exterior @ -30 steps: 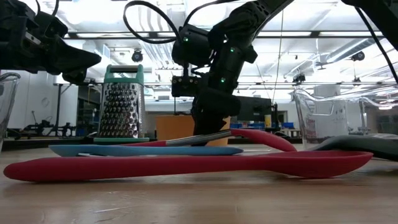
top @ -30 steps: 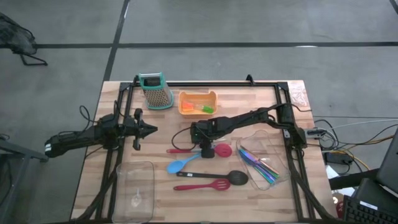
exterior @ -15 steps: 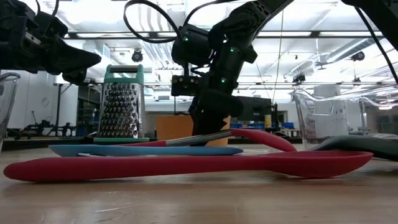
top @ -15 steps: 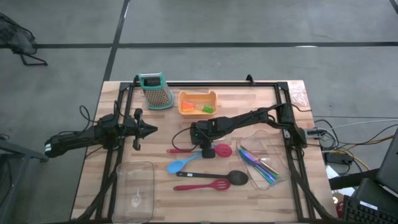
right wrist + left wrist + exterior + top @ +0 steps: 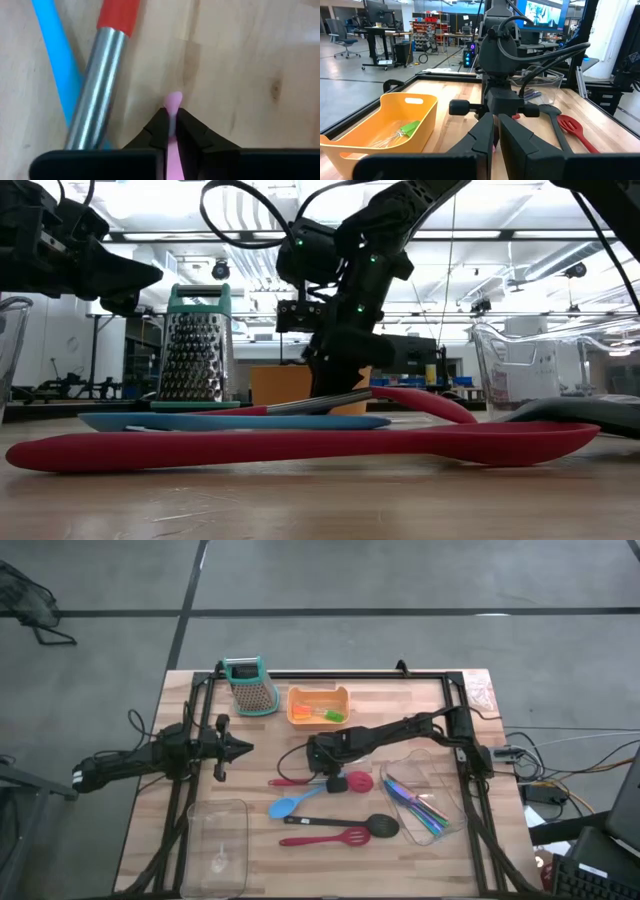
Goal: Pick & Place Kitchen Items
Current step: Put the pink spatula into the yellow bin
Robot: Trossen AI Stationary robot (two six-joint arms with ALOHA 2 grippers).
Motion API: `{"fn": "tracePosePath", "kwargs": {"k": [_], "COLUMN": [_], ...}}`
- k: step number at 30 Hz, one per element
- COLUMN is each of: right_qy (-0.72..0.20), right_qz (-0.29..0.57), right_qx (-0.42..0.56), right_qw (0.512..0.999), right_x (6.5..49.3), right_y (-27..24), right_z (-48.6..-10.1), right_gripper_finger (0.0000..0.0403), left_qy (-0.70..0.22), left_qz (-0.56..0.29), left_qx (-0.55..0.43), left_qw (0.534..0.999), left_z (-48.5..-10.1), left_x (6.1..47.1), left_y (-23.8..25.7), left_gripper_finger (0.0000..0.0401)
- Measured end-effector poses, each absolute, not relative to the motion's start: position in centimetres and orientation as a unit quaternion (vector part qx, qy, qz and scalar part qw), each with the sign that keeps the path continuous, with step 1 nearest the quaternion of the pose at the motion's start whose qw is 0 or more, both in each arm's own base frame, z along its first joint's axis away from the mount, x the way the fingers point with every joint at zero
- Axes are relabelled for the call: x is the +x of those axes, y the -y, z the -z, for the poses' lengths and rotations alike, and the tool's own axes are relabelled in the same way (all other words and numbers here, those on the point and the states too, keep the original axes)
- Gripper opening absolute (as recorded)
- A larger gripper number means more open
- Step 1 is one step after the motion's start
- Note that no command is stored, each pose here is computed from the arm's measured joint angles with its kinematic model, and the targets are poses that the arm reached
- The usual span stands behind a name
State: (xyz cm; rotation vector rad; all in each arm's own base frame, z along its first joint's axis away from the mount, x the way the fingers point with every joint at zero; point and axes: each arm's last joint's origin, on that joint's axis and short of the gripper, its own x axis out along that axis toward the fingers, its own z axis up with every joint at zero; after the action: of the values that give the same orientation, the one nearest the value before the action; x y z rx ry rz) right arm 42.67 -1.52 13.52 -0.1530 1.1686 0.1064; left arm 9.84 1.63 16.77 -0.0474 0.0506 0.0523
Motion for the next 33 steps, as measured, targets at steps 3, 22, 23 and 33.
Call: {"fn": "tracePosePath", "kwargs": {"k": [3, 22, 23, 33], "right_qy": [-0.555, -0.525, -0.517, -0.453], "right_qz": [-0.026, 0.02, 0.023, 0.074], "right_qx": [-0.087, -0.146, -0.149, -0.138], "right_qw": [0.827, 0.838, 0.843, 0.878], "right_x": [42.6, 45.0, 45.2, 45.5], "right_y": [1.8, 2.4, 2.5, 6.5], "right_z": [-14.4, -23.0, -23.8, -30.8], "right_gripper_finger": [0.0014, 0.0011, 0.0011, 0.0011], "left_qy": [-0.025, -0.025, -0.025, -0.025], "left_qz": [-0.026, -0.026, -0.026, -0.026], "left_qx": [-0.024, -0.024, -0.024, -0.024], "left_qw": [0.999, 0.999, 0.999, 0.999], "left_z": [-16.8, -16.8, -16.8, -16.8], "left_x": [9.8, 9.8, 9.8, 9.8], "left_y": [-1.6, -1.6, -1.6, -1.6], "left_gripper_finger": [0.0035, 0.0035, 0.0035, 0.0035]}}
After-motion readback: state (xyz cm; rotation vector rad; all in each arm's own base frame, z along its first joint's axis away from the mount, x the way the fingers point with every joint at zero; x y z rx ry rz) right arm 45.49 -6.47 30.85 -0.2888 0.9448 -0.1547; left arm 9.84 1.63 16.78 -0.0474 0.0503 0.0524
